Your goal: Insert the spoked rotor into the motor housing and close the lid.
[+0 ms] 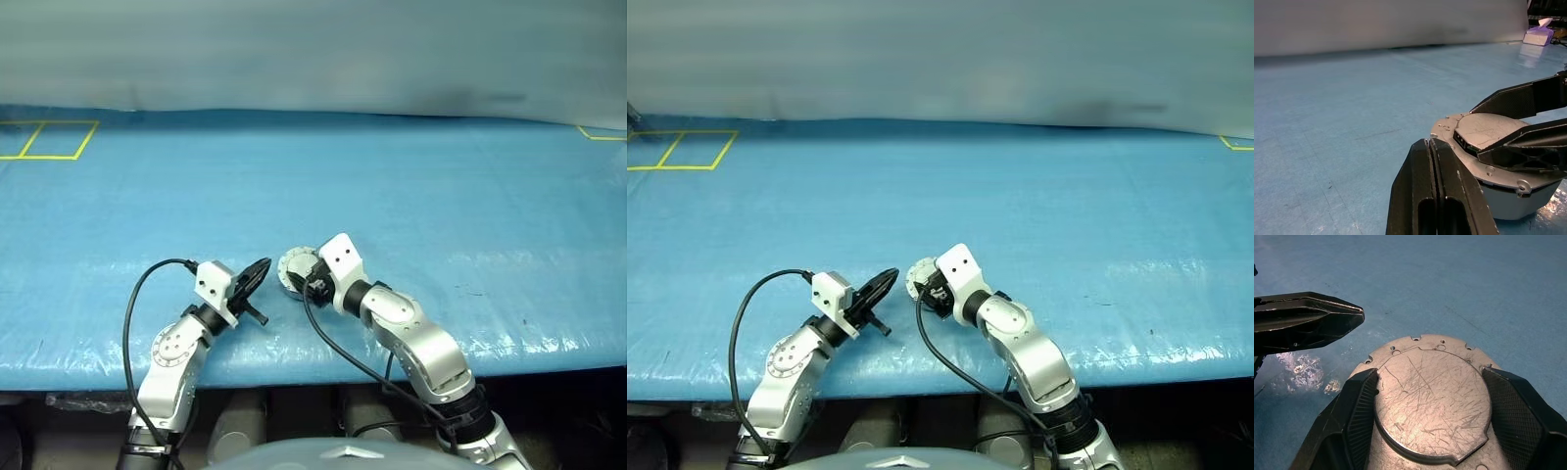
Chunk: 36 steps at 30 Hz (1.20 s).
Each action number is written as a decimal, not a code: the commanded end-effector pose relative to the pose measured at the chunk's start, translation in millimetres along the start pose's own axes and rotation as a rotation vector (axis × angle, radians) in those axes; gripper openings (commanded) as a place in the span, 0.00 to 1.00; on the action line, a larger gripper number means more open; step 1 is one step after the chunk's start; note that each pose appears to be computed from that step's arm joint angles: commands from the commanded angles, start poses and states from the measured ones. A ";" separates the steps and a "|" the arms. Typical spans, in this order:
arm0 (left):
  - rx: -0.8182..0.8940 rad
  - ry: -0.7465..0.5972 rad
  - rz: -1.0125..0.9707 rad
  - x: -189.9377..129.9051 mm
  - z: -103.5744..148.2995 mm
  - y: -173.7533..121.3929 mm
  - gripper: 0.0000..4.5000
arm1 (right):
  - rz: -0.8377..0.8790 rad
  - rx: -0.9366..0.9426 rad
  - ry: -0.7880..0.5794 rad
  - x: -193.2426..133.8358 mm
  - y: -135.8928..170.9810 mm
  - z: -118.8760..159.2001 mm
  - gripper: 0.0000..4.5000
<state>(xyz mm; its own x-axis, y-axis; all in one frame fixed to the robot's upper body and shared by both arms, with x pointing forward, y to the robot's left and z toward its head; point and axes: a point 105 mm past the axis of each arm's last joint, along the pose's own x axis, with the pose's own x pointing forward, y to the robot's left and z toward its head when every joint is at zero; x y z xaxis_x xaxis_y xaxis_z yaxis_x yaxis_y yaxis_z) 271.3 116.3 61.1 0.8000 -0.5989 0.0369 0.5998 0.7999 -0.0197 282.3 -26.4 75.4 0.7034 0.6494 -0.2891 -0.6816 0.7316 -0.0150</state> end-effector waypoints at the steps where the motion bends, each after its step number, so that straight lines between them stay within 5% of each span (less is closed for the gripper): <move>1: -0.005 -0.010 -0.009 -0.7 3.7 0.6 0.00 | -0.003 -0.021 -0.051 -1.1 1.3 12.4 0.68; 36: -0.093 0.050 -0.110 -2.2 5.1 -11.7 0.00 | 0.188 -0.173 -0.017 4.4 2.2 13.3 0.68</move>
<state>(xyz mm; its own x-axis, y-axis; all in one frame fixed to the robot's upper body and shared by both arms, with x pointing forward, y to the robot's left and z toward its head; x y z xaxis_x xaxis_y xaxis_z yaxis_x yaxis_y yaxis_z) 264.2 112.8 53.6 0.7450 -0.6654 -0.0466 0.6564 0.7437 -0.1267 289.5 -26.9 76.4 0.5947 0.7394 -0.3157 -0.7972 0.5932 -0.1122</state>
